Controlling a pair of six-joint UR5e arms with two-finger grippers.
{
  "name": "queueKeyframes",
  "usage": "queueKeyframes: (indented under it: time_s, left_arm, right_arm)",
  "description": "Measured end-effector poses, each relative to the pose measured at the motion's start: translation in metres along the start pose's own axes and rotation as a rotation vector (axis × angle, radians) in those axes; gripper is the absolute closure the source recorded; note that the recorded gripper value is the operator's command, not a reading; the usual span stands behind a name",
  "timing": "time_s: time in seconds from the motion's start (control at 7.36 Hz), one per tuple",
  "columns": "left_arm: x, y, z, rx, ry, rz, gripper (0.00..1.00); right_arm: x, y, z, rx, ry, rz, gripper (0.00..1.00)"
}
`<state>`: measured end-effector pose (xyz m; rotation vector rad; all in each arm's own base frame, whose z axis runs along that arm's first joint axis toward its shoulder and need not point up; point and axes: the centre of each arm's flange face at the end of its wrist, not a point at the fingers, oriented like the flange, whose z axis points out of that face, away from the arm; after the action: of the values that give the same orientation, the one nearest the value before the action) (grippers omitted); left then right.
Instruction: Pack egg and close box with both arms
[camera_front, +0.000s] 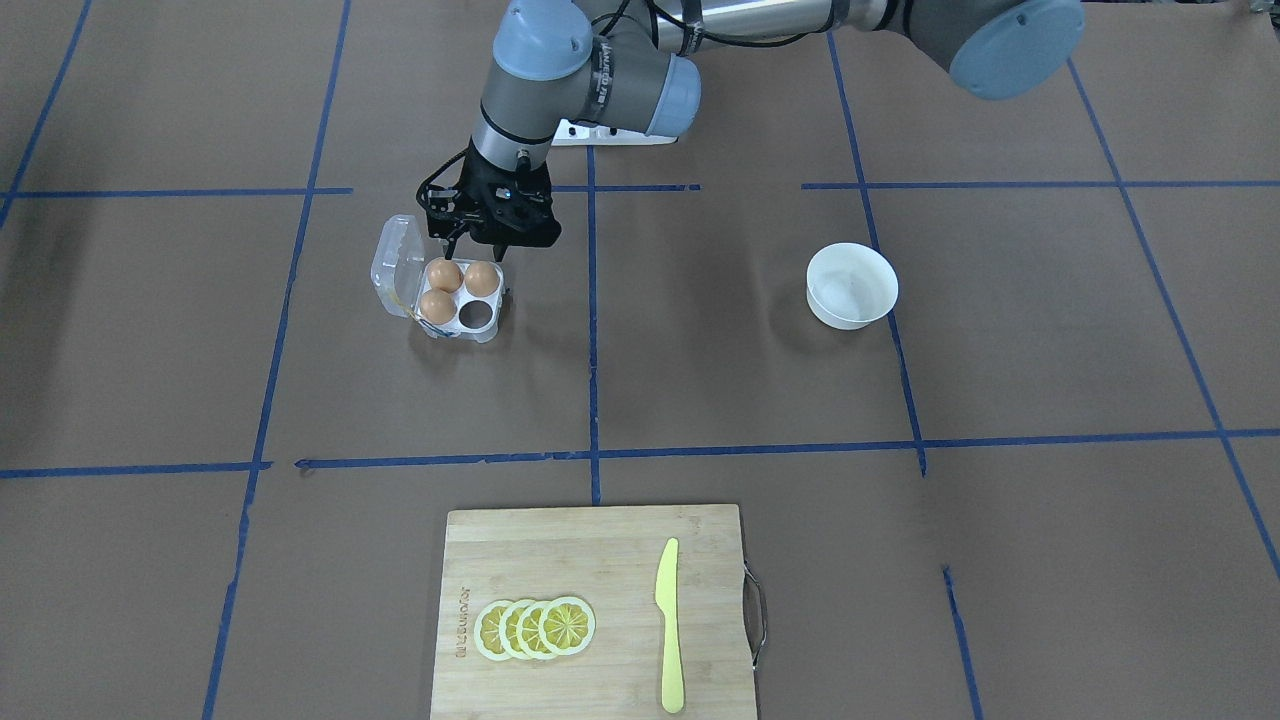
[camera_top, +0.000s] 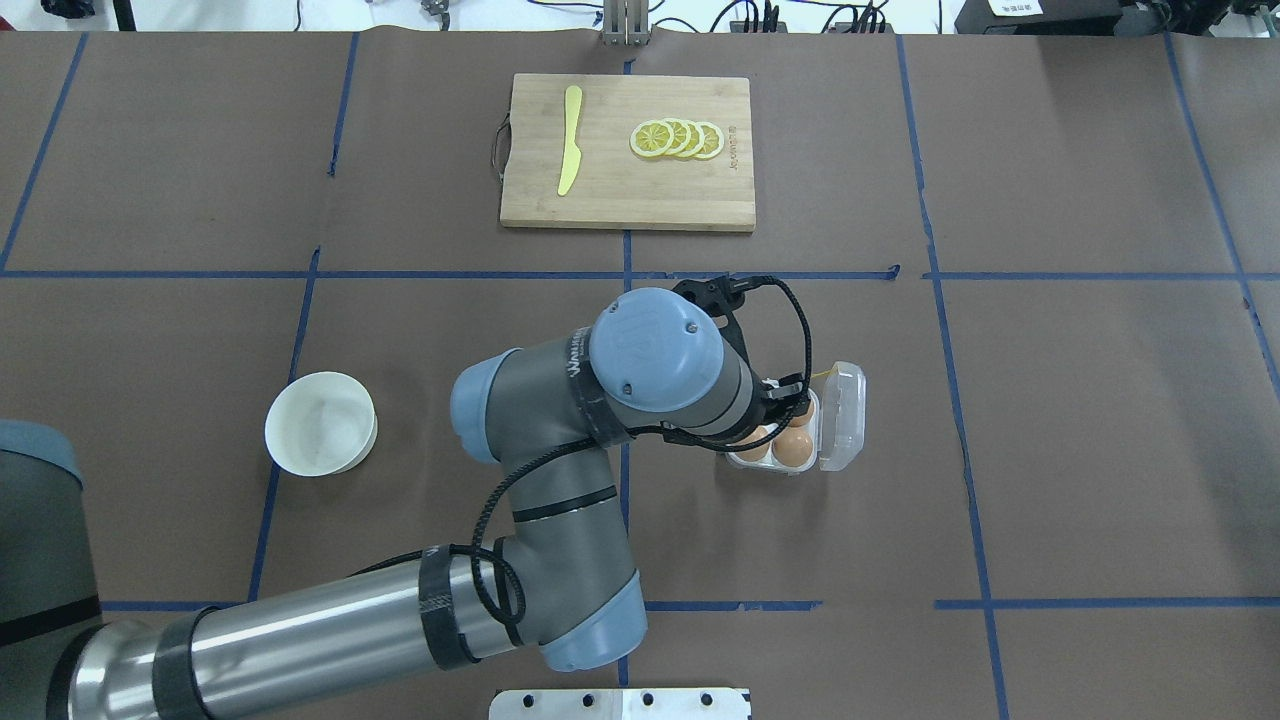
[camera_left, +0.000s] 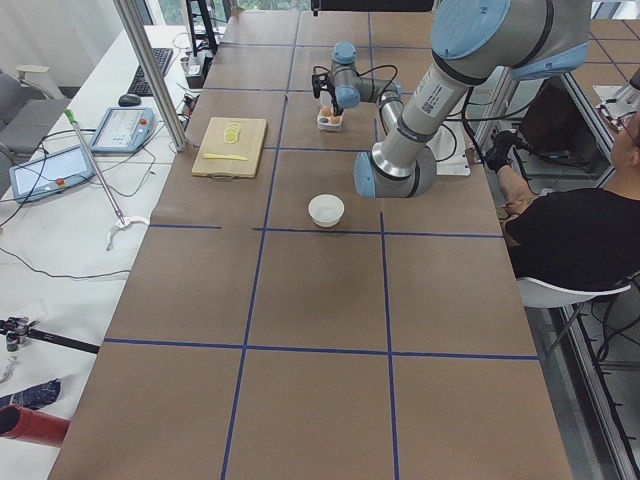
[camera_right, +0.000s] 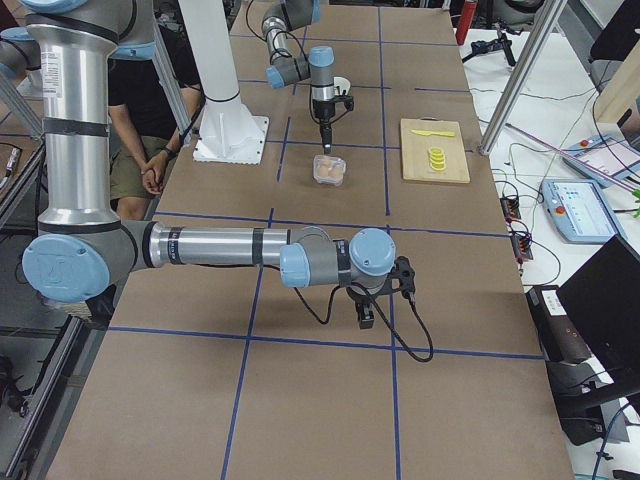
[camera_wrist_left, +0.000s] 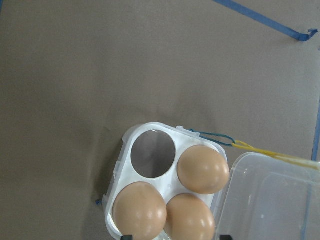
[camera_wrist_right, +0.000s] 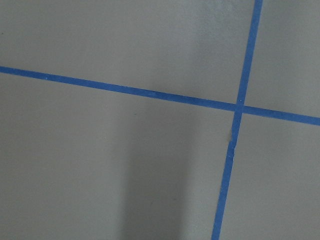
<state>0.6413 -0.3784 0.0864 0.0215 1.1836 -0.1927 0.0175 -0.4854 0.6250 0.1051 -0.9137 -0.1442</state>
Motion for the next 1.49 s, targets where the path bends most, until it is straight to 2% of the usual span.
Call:
queueKeyframes:
  time_s: [0.41, 0.68, 1.09, 1.36, 1.49]
  left_arm:
    - [-0.101, -0.043, -0.078, 0.078, -0.026, 0.180, 0.36]
    - [-0.159, -0.097, -0.116, 0.110, -0.076, 0.292, 0.36]
    - [-0.234, -0.176, -0.162, 0.121, -0.149, 0.382, 0.35]
    - [-0.262, -0.211, -0.171, 0.118, -0.187, 0.414, 0.36]
    - [-0.270, -0.222, -0.174, 0.122, -0.198, 0.420, 0.36]
  right_arm:
    - [-0.067, -0.016, 0.037, 0.075, -0.030, 0.122, 0.00]
    - [-0.142, -0.017, 0.079, 0.117, -0.088, 0.203, 0.00]
    - [-0.312, 0.004, 0.133, 0.114, -0.162, 0.277, 0.00]
    - [-0.418, 0.015, 0.166, 0.127, -0.208, 0.312, 0.00]
    - [-0.464, 0.010, 0.173, 0.125, -0.207, 0.322, 0.00]
